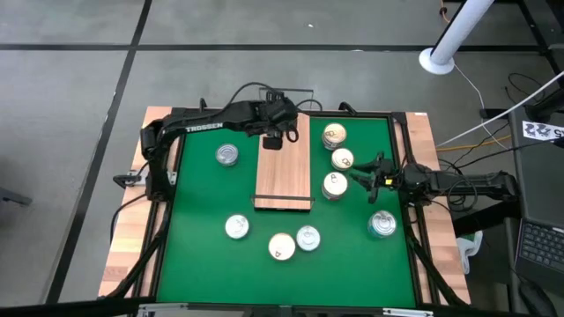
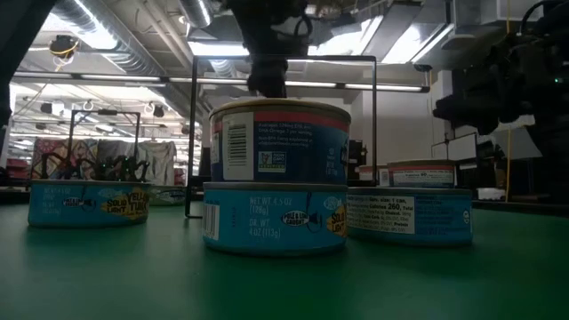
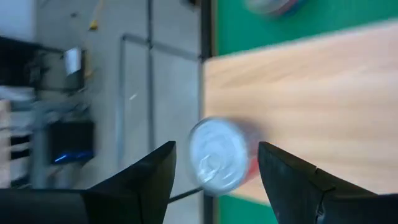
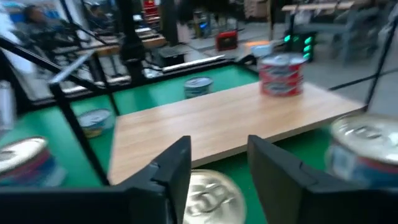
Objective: Stack canned seafood by type on shelf
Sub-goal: Put the dark blue tuna can on the shelf
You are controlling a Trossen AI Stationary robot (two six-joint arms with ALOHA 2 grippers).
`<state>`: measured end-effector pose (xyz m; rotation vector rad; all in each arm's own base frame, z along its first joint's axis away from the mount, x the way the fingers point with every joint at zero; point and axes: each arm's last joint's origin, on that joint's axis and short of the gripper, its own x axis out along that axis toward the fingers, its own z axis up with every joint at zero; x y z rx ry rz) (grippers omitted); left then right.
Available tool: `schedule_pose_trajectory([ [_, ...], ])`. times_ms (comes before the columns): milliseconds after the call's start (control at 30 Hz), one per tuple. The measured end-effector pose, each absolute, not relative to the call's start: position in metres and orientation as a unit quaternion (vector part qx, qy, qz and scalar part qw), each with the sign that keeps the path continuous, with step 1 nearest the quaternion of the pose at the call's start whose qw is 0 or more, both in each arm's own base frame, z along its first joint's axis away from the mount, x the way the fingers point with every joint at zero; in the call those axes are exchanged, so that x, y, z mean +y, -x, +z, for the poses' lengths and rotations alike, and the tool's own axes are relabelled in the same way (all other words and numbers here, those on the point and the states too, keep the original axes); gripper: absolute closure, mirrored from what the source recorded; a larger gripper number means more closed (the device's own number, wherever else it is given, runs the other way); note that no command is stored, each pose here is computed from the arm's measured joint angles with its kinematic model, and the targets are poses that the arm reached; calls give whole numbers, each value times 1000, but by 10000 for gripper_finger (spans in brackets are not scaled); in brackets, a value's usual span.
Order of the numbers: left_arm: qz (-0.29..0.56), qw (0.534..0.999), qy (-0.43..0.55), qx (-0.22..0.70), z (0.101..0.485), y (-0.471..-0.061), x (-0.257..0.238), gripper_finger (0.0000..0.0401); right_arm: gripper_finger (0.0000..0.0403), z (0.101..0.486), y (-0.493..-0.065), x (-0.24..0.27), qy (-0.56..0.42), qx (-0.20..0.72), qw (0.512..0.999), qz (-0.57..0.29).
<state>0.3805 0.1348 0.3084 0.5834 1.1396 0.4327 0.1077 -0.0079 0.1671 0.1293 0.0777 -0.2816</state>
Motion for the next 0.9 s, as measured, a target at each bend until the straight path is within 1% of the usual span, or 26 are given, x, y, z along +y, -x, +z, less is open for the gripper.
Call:
schedule_pose_trajectory([
  [67,184,801,-249,513,311,-381,129,177,235,171,-108,-8,-40,36,988,-145],
  [167,176,812,-233,505,312,-383,122,177,233,177,-107,-9,-8,32,987,-155],
  [300,165,813,-241,503,311,-386,113,177,233,183,-108,-11,39,41,981,-184],
  [533,144,811,-258,505,308,-389,101,177,233,190,-116,-12,100,83,970,-208],
  [733,140,811,-261,504,308,-390,97,177,233,199,-131,-15,155,139,953,-222],
  [900,142,812,-258,503,308,-390,97,177,233,207,-148,-28,173,191,932,-254],
])
